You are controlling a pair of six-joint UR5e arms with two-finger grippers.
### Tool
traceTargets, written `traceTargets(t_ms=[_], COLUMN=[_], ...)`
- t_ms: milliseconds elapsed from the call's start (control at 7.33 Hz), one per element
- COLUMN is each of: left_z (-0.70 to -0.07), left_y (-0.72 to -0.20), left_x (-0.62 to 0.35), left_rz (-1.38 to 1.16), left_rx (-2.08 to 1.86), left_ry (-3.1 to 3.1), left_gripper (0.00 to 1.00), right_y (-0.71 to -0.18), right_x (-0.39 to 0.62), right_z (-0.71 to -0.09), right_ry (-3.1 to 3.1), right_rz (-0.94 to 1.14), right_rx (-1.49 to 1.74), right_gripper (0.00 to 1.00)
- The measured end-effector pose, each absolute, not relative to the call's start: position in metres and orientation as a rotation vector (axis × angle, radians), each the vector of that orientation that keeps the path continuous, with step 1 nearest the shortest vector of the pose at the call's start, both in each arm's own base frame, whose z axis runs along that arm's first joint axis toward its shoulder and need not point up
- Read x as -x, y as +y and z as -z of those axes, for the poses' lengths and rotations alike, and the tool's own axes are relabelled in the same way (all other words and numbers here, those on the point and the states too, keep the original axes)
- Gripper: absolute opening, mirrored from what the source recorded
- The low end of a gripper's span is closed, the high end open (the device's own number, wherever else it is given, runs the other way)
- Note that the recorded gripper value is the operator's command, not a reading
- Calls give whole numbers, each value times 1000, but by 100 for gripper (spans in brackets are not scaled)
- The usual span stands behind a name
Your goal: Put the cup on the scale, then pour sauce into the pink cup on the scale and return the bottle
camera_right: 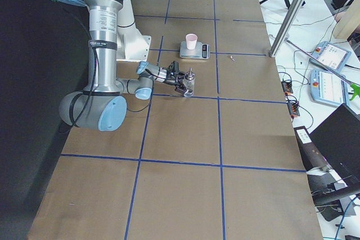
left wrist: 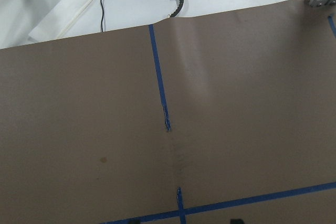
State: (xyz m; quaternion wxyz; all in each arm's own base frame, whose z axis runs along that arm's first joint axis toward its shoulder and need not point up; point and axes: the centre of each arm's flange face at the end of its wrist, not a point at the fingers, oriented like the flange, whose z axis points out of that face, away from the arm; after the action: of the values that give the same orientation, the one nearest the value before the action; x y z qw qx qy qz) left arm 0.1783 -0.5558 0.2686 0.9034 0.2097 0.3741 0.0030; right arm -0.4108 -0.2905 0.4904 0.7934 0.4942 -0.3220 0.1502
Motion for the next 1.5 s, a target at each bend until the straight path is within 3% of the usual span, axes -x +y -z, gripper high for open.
traceTargets(t_ms=[1091,1500], left_z=[-272,-280], left_y=[-556,-558], left_x=[-178,-165], left_rz=[-4,-8], left_rx=[-426,-433], left_ry=[769,756], left_gripper=[65,65], right_y=[-227,-219], right_x=[375,308], right_z=[-531,-576], right_ry=[-784,-799], right_rz=[-250,-204], right_rx=[-1043,-1002], right_gripper=[100,100])
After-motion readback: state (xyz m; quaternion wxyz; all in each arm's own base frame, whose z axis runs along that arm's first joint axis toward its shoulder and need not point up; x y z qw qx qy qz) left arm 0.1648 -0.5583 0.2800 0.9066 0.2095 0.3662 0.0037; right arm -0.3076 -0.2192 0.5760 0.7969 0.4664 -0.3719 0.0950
